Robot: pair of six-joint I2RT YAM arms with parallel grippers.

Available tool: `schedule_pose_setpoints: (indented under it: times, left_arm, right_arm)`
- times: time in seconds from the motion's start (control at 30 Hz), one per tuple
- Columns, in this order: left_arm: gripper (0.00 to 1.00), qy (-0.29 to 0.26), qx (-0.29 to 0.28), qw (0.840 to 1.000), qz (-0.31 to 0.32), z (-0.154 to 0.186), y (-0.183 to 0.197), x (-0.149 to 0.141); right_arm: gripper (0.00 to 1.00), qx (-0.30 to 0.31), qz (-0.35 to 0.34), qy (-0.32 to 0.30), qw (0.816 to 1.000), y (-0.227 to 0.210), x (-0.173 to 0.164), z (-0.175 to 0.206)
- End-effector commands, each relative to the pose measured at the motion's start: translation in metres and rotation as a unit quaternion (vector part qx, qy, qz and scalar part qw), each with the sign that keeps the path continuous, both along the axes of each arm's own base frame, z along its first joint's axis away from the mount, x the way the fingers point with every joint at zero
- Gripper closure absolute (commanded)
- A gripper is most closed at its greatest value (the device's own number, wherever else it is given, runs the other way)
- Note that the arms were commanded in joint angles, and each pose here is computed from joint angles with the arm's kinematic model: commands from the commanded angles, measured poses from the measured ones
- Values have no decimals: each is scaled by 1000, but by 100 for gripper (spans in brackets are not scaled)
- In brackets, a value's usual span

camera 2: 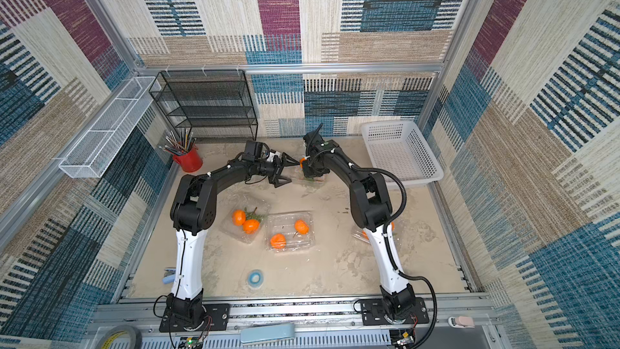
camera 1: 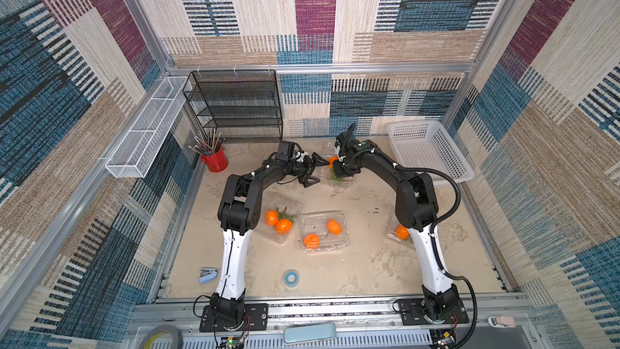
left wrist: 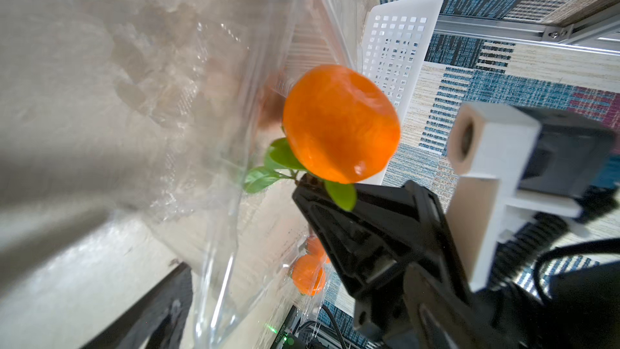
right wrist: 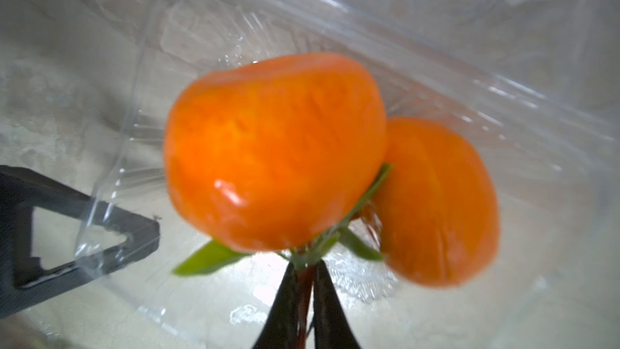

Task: Take oranges out of containers
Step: Pick up the orange from the packing box.

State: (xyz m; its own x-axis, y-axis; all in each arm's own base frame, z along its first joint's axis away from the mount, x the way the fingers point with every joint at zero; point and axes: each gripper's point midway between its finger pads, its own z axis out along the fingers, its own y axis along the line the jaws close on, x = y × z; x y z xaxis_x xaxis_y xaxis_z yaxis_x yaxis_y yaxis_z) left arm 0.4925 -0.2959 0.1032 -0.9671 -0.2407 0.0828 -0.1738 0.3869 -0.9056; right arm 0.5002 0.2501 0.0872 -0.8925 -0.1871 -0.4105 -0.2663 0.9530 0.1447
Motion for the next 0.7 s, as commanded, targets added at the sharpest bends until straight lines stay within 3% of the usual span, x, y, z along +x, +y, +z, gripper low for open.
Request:
schedule_pose_setpoints:
  times: [0.0,0.37,0.67]
  left_arm:
    - [1,-27,-12,1000,-2,21,-1,3]
    - [1,-67,38,997,14,45,24,3]
    - [1,-129,60,990,23,89,34,-2]
  right_arm:
    - [88,1,-11,-26,1000,-2,7,23]
    - [89,12,-37,-75,996,-8,20,68]
    - [94,92,-55,-111,988,-21,38,117]
